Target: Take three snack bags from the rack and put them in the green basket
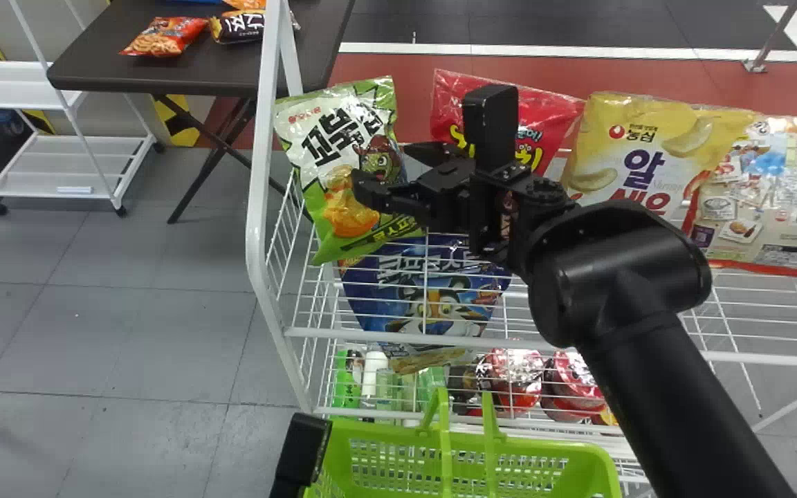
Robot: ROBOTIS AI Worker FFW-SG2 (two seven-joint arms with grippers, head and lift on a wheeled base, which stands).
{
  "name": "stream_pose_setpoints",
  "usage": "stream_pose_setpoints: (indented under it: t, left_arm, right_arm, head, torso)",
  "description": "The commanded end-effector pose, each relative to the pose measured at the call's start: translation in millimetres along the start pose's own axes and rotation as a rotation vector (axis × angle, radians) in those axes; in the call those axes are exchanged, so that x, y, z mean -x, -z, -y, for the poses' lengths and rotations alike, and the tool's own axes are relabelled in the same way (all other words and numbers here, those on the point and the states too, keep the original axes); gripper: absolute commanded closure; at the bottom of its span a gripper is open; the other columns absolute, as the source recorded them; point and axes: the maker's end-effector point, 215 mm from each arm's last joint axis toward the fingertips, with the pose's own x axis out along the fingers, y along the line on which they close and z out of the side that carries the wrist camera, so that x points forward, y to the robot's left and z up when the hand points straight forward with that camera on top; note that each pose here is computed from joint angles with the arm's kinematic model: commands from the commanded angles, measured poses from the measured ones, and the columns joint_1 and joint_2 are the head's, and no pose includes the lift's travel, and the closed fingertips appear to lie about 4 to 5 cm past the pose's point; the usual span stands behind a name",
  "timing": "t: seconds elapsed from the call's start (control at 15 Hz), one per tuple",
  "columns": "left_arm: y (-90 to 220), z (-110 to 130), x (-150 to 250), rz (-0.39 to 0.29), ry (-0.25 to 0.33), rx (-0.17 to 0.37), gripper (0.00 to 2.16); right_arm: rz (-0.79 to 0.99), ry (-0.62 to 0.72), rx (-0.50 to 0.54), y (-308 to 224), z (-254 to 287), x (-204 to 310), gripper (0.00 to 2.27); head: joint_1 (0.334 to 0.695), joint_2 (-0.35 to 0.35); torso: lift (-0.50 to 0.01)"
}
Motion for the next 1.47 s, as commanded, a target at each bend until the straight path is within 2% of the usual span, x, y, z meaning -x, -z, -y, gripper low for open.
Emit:
stream_pose_setpoints:
  t: [0.0, 0.07, 0.13, 0.2, 0.33, 0.67, 0.87, 1.07, 1.13, 1.27, 1.4]
  left_arm:
    - [-1, -1, 0, 0.0, 0.001, 0.003, 1.84]
    - [-1, -1, -1, 0.001, 0.003, 0.001, 1.84]
    - [-1, -1, -2, -0.001, 0.005, 0.0, 1.84]
    - [-1, -1, -1, -0.002, 0.004, 0.0, 1.84]
    - [-2, -1, -2, -0.003, 0.006, -0.001, 1.84]
    - [0, 1, -2, -0.002, 0.01, 0.001, 1.84]
    - [-1, 2, -3, -0.003, 0.012, -0.002, 1.84]
    - [-2, 3, -4, 0.002, 0.016, -0.004, 1.84]
    - [-5, 4, -4, 0.005, 0.016, -0.008, 1.84]
    - [-7, 3, -4, 0.01, 0.012, -0.011, 1.84]
    - [-14, 3, -5, 0.016, 0.009, -0.023, 1.84]
  right_arm:
    - [-0.019, -0.011, 0.006, 3, 2, -5, 0.59]
    - [-0.026, -0.03, 0.001, 5, -2, -5, 1.06]
    - [-0.05, -0.06, -0.005, 11, -8, -5, 1.64]
    - [-0.063, -0.078, -0.005, 13, -13, -4, 1.92]
    - [-0.063, -0.109, 0.022, 7, -26, 0, 2.16]
    - [-0.045, -0.12, 0.017, 10, -61, 26, 2.17]
    - [-0.049, -0.055, 0.07, 10, -73, 65, 2.17]
    - [-0.004, 0.019, 0.033, -18, -68, 121, 2.17]
    - [-0.011, 0.061, 0.036, -17, -52, 149, 2.17]
    - [-0.031, 0.151, 0.018, -15, -17, 201, 2.17]
    - [-0.058, 0.202, -0.044, -1, 3, 253, 2.17]
  head:
    - [0.695, 0.023]
    - [0.695, 0.022]
    - [0.695, 0.024]
    - [0.695, 0.03]
    - [0.695, 0.038]
    - [0.695, 0.058]
    - [0.695, 0.061]
    - [0.695, 0.039]
    - [0.695, 0.026]
    - [0.695, -0.06]
    - [0.695, -0.153]
  torso:
    - [-0.014]
    - [-0.014]
    - [-0.014]
    - [-0.014]
    - [-0.014]
    - [-0.014]
    - [-0.014]
    - [-0.014]
    - [-0.014]
    - [-0.014]
    - [-0.014]
